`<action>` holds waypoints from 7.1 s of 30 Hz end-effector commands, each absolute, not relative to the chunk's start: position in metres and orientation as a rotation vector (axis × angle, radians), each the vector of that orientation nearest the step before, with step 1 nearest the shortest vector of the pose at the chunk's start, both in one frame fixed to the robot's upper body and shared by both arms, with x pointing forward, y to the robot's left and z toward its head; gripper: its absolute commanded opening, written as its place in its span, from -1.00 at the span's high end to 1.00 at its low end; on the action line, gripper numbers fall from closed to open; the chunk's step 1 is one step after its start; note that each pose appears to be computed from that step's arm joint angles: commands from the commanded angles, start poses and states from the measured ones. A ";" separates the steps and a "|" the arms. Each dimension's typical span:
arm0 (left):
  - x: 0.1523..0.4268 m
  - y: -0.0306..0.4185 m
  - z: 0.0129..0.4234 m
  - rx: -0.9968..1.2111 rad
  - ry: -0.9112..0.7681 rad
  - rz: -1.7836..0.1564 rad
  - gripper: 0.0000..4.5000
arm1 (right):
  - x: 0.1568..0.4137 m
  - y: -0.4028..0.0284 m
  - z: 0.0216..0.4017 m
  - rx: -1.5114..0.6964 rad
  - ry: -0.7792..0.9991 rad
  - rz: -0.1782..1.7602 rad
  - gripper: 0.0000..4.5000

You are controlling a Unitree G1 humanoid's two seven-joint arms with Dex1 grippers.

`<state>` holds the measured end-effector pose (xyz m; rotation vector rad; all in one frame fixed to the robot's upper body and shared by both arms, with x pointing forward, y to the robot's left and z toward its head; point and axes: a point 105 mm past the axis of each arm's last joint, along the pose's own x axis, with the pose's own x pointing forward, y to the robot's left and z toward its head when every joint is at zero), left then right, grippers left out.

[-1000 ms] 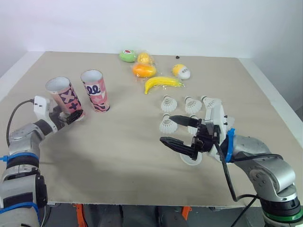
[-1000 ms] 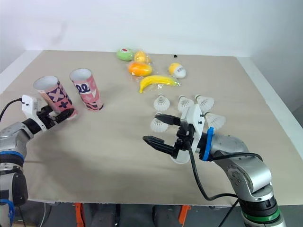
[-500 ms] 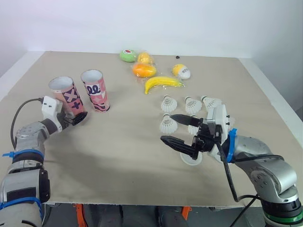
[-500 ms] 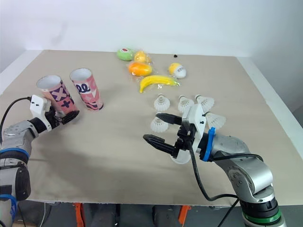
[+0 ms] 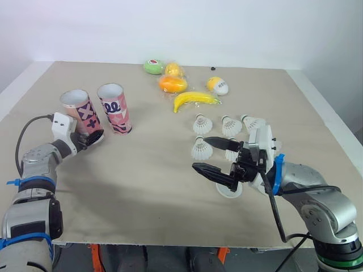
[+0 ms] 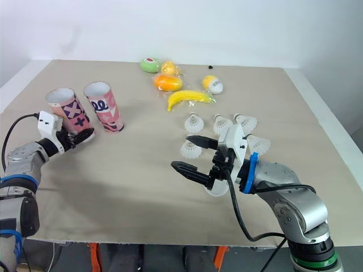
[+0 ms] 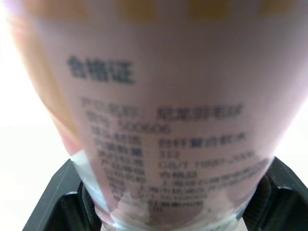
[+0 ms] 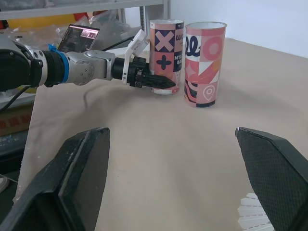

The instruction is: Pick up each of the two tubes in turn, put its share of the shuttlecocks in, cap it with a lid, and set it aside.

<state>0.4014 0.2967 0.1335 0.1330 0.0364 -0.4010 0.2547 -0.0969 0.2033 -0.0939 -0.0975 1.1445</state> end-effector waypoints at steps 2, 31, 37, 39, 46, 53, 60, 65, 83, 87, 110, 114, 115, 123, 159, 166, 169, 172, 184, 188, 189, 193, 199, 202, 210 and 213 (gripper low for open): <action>0.398 0.305 0.165 0.126 -0.108 -0.388 -0.30 | 0.246 -0.099 0.217 -0.119 -0.157 1.149 -1.00; 0.283 0.221 0.132 0.593 0.498 -1.446 -0.30 | 0.326 -0.081 0.139 0.049 0.225 0.786 -1.00; 0.289 0.211 0.131 0.614 0.507 -1.493 -0.30 | 0.335 -0.084 0.145 -0.045 0.206 0.734 -1.00; 0.291 0.207 0.131 0.612 0.498 -1.503 -0.30 | 0.336 -0.081 0.148 -0.072 0.191 0.727 -1.00; 0.290 0.197 0.137 0.583 0.457 -1.535 -0.30 | 0.344 -0.082 0.143 -0.144 0.200 0.670 -1.00; 0.287 0.190 0.142 0.576 0.437 -1.551 -0.29 | 0.348 -0.084 0.148 -0.176 0.167 0.648 -0.23; 0.287 0.189 0.144 0.580 0.428 -1.552 -0.29 | 0.340 -0.074 0.159 -0.173 0.124 0.725 0.99; 0.288 0.183 0.147 0.584 0.406 -1.566 -0.29 | 0.323 -0.062 0.168 -0.145 0.087 0.847 0.99; 0.288 0.181 0.145 0.565 0.402 -1.566 -0.29 | 0.321 -0.071 0.160 -0.132 0.142 0.834 -0.02; 0.289 0.181 0.147 0.567 0.401 -1.563 -0.29 | 0.321 -0.073 0.159 -0.105 0.156 0.836 -0.61; 0.292 0.171 0.148 0.544 0.375 -1.585 -0.29 | 0.363 -0.127 0.154 -0.231 0.209 0.596 -0.61; 0.292 0.170 0.148 0.541 0.371 -1.582 -0.29 | 0.355 -0.111 0.159 -0.166 0.187 0.671 -0.61; 0.292 0.170 0.148 0.541 0.370 -1.582 -0.29 | 0.353 -0.109 0.159 -0.156 0.184 0.683 -0.61; 0.292 0.169 0.147 0.538 0.367 -1.584 -0.29 | 0.366 -0.115 0.156 -0.168 0.190 0.620 -0.61; 0.291 0.165 0.143 0.523 0.375 -1.593 -0.29 | 0.254 -0.057 0.246 -0.556 -0.195 1.401 0.98; 0.293 0.163 0.141 0.514 0.386 -1.597 -0.29 | 0.262 -0.046 0.262 -0.727 -0.243 1.489 0.98; 0.293 0.163 0.141 0.513 0.387 -1.598 -0.29 | 0.267 -0.038 0.264 -0.782 -0.240 1.512 0.98; 0.294 0.162 0.141 0.511 0.384 -1.599 -0.29 | 0.271 -0.031 0.263 -0.855 -0.225 1.542 0.98; 0.293 0.159 0.139 0.503 0.375 -1.605 -0.29 | 0.268 -0.041 0.271 -0.605 -0.173 1.613 -0.47; 0.292 0.159 0.139 0.499 0.370 -1.606 -0.29 | 0.315 -0.066 0.244 -0.459 -0.073 1.299 -0.47; 0.292 0.159 0.139 0.498 0.370 -1.605 -0.29 | 0.330 -0.072 0.235 -0.422 -0.048 1.199 -0.47; 0.291 0.160 0.138 0.497 0.375 -1.606 -0.29 | 0.378 -0.094 0.198 -0.282 0.073 0.856 -0.47; 0.294 0.157 0.141 0.501 0.368 -1.611 -0.29 | 0.413 -0.094 0.172 -0.197 0.137 0.657 -0.47; 0.294 0.157 0.141 0.501 0.367 -1.612 -0.29 | 0.424 -0.094 0.161 -0.217 0.171 0.604 -0.47; 0.292 0.157 0.140 0.495 0.366 -1.610 -0.29 | 0.437 -0.097 0.168 -0.267 0.154 0.561 -0.47; 0.292 0.157 0.140 0.492 0.366 -1.606 -0.29 | 0.439 -0.098 0.173 -0.270 0.141 0.561 -0.47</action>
